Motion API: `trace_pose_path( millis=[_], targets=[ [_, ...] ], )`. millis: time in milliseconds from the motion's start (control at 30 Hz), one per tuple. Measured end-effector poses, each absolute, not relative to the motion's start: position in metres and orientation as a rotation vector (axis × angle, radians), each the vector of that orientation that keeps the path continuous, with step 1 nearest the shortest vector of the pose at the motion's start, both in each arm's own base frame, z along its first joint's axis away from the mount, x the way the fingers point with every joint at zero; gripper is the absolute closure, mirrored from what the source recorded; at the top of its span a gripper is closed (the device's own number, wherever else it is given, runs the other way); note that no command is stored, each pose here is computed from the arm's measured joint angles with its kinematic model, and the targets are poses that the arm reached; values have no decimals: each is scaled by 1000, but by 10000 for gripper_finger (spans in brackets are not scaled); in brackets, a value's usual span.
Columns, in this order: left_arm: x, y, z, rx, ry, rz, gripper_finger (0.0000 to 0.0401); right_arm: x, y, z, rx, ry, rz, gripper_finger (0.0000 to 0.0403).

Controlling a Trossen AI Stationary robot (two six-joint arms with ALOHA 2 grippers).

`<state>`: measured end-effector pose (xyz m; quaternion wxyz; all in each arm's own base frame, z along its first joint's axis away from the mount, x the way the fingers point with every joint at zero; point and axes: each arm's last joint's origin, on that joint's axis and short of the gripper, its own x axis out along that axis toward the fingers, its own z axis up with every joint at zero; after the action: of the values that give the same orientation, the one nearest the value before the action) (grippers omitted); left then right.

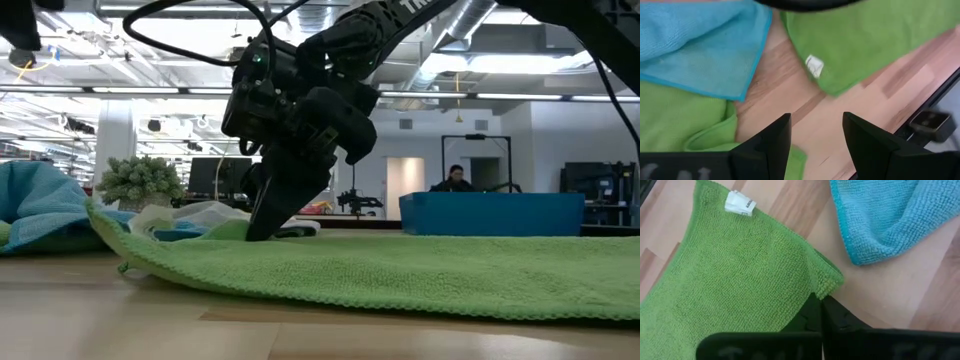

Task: Fold microfiber towels
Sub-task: Fold the right green microfiber cloth

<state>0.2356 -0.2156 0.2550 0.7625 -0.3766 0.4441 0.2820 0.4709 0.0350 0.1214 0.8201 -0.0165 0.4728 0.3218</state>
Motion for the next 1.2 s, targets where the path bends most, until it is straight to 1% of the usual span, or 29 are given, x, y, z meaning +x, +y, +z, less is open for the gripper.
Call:
trace_pose_path(
  millis=[267, 400, 500, 567, 667, 900, 1033, 1200],
  targets=[
    [222, -230, 256, -965, 754, 694, 230, 471, 35, 121, -60, 997, 702, 400],
    [215, -240, 235, -1092, 686, 713, 230, 471, 35, 121, -73, 994, 712, 401],
    [212, -248, 219, -1203, 614, 692, 230, 470, 35, 121, -77, 993, 717, 401],
    [209, -249, 207, -1231, 564, 679, 230, 470, 35, 121, -90, 987, 725, 401],
    [207, -247, 190, -1313, 533, 656, 230, 470, 35, 121, -91, 987, 726, 401],
    [202, -234, 154, -1388, 497, 618, 230, 470, 35, 121, -89, 990, 726, 402],
    [202, -228, 142, -1437, 485, 580, 230, 470, 35, 122, -89, 990, 726, 403],
    [205, -220, 135, -1414, 476, 545, 230, 468, 35, 137, -116, 959, 736, 403]
  ],
)
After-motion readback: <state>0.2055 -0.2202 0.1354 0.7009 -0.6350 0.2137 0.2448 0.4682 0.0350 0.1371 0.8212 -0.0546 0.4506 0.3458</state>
